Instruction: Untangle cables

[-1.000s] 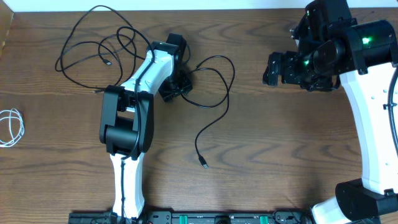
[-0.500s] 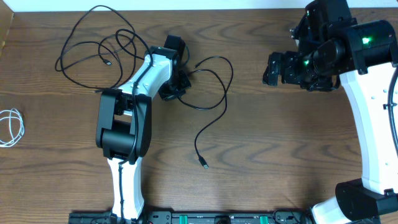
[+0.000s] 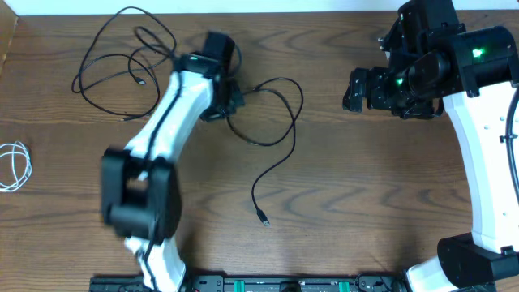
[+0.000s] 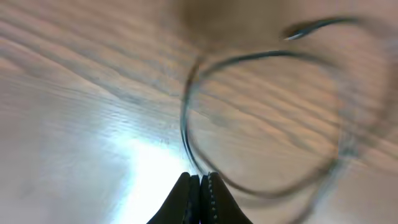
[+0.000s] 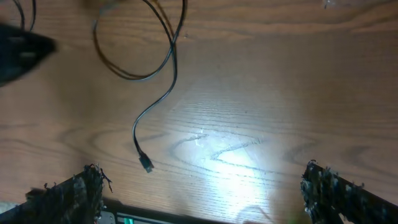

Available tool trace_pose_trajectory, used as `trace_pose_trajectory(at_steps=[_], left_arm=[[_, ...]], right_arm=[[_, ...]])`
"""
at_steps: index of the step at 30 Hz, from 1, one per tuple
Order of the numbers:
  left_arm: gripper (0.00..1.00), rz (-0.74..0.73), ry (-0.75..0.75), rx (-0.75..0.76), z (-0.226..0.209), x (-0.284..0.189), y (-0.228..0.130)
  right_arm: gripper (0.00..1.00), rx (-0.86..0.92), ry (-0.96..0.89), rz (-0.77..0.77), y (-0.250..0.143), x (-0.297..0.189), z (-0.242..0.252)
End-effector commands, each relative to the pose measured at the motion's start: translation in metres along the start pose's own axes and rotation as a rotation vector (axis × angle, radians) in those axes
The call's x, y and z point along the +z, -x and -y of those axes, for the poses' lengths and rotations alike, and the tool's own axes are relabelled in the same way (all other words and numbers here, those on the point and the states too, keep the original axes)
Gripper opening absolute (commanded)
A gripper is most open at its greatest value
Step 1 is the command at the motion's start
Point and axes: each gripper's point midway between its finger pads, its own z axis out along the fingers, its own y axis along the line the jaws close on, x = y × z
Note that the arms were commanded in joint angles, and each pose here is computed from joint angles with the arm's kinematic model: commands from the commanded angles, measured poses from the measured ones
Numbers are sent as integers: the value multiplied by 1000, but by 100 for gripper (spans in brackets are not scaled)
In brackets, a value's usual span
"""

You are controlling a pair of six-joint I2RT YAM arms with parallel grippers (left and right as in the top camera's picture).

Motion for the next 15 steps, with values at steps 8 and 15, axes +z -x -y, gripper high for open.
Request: trace_pose_trajectory(at_steps=[8, 15], left_arm=[[8, 61, -27, 60, -4, -63, -6], [53, -109, -106, 174, 26, -38, -57]], right_arm=[[99, -18, 1, 10, -1, -4, -1], [99, -18, 1, 10, -1, -4, -1]])
